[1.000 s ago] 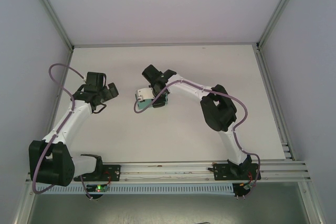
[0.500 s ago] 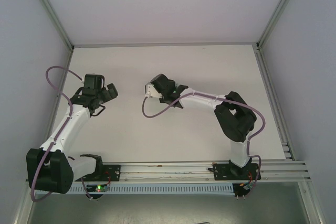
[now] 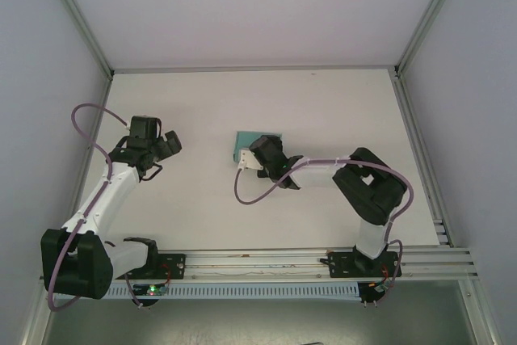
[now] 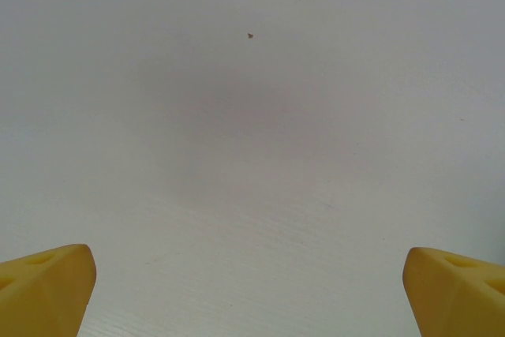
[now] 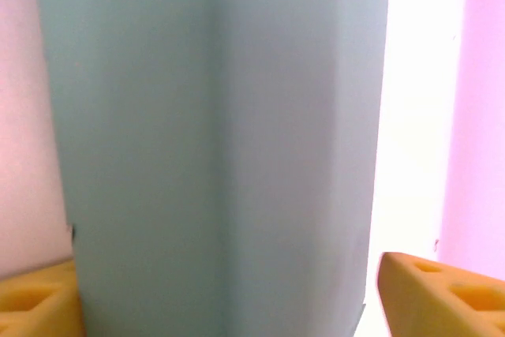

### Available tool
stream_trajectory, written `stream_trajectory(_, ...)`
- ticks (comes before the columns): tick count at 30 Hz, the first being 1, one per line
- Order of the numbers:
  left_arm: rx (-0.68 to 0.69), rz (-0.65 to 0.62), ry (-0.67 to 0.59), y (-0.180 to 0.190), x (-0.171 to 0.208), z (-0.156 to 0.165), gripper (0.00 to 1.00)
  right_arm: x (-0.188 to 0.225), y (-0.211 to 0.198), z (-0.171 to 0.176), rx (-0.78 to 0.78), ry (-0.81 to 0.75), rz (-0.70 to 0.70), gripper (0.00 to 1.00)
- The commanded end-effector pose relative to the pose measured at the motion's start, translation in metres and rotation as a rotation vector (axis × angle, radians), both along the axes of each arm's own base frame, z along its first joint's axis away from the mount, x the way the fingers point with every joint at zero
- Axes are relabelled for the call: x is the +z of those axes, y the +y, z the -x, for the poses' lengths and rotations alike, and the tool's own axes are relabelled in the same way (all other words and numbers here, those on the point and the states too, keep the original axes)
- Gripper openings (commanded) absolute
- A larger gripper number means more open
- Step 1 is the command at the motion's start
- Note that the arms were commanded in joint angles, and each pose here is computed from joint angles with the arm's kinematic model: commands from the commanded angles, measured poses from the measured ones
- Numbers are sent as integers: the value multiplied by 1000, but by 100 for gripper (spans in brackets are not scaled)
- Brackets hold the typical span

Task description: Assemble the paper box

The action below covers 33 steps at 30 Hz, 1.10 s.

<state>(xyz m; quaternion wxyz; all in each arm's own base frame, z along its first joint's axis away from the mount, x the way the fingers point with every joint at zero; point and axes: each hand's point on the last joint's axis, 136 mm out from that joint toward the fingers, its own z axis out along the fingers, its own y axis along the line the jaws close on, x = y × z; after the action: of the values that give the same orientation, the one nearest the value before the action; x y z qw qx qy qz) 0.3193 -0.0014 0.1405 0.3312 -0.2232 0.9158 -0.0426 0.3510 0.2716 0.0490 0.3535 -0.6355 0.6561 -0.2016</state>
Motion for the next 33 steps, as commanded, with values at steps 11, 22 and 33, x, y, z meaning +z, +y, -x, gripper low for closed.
stream_trajectory(11,37,-195,-174,31,11,-24,100,47,-26,69,-80,146,-214,98)
stream_trajectory(22,-128,-370,-338,26,-31,-48,100,124,-232,-9,-889,-319,-1144,98)
stream_trajectory(33,-132,-421,-440,32,-27,-64,100,82,-277,-30,-931,-465,-1125,98)
